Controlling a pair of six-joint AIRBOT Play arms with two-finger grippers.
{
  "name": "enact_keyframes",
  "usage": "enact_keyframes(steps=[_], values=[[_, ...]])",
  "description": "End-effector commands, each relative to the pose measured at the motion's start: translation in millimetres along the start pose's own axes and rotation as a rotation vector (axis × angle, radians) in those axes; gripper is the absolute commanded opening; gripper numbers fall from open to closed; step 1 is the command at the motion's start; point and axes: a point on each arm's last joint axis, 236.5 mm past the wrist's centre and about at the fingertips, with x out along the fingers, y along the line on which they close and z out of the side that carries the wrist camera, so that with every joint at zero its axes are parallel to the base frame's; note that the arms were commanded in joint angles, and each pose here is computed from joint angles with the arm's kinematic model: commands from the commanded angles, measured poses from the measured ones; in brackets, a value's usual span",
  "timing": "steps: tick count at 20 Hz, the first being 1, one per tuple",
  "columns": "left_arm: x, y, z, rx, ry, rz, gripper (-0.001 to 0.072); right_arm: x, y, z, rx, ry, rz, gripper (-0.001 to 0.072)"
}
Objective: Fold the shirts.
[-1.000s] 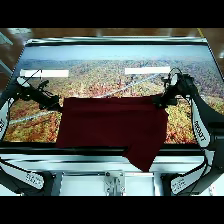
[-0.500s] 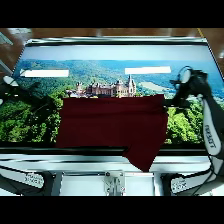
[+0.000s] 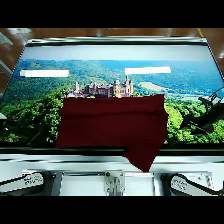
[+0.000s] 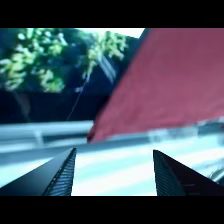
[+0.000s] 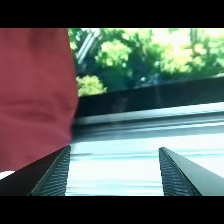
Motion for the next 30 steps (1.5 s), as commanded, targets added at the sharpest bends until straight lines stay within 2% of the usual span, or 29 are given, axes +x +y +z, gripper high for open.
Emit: enact_keyframes(steps=[1,16,17,21,26,30], values=[[29,10,-11,-0.047,-0.014,-0.031,0.0567,7,6,3,0.031,-0.064,0.075,0.065],[56,-3,3,-0.099,-0.017,-0.124,0.0561,7,10,11,0.077,-0.097,0.093,0.0649],[61,-6,0,-0.095,0.004,-0.121,0.0505,7,10,11,0.08,-0.095,0.093,0.0649],[74,-13,-4,-0.061,0.042,-0.092,0.0054,8,10,3,0.085,-0.063,0.092,0.065],[73,-14,-6,-0.034,0.051,-0.096,0.0039,32,4,-25,0.076,0.042,0.081,0.0649],[69,-20,-13,0.035,0.066,-0.111,0.0039,82,46,-55,0.08,0.106,0.288,0.0649]])
